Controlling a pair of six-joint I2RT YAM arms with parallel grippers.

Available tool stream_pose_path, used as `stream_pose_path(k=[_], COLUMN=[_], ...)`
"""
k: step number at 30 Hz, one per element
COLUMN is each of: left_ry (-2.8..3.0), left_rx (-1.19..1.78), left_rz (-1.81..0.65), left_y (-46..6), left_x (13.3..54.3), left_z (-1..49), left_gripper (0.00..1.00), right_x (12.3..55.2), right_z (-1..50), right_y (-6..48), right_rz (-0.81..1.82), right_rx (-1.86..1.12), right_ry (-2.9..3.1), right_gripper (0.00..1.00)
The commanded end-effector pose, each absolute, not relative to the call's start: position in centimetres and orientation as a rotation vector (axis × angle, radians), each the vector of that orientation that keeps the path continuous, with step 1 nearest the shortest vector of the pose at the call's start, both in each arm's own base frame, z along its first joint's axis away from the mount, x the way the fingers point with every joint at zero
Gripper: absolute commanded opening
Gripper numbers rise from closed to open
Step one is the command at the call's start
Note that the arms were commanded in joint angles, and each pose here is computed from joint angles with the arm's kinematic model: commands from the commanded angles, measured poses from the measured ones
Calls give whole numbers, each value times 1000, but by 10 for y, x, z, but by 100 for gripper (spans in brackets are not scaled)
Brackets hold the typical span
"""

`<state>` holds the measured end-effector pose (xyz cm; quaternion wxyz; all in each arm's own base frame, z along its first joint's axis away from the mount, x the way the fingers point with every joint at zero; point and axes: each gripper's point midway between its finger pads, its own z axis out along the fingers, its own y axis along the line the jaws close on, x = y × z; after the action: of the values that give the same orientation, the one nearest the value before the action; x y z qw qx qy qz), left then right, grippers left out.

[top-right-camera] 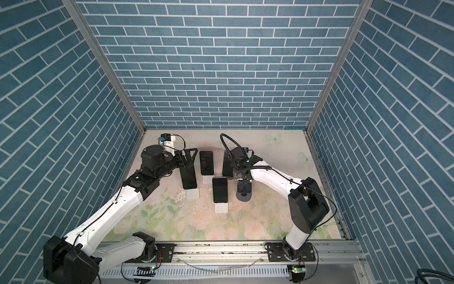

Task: Remove the phone from the phone stand
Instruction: Remove the phone from the phone stand, then place the phone at the center of the table.

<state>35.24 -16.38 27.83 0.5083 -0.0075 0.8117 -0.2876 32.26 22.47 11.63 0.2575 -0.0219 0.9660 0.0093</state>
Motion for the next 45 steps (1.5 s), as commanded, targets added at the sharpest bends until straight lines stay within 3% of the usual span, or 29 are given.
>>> stream_pose_path(k=[1,7,14,23,34,45], left_ry=[1930,1935,1924,1918,1885,1885], left_rx=[10,7,21,27,55,57], left_rz=[-683,-663,-643,-630,-667,-671], left_y=[-166,-164,-162,-162,-169,-173], left_x=[355,357,355,357,357,357], left_z=[291,289,293,292,297,294], left_gripper=[100,100,99,100,100,100], right_x=[325,327,334,352,385,401], right_z=[119,127,157,201,225,179], right_y=[229,235,242,235,170,134], right_rz=[28,56,103,149,140,39], right_rx=[-33,-67,-103,-98,42,50], right_ry=[2619,2608,2548,2456,2405,2484], right_gripper=[60,46,38,36,34,34])
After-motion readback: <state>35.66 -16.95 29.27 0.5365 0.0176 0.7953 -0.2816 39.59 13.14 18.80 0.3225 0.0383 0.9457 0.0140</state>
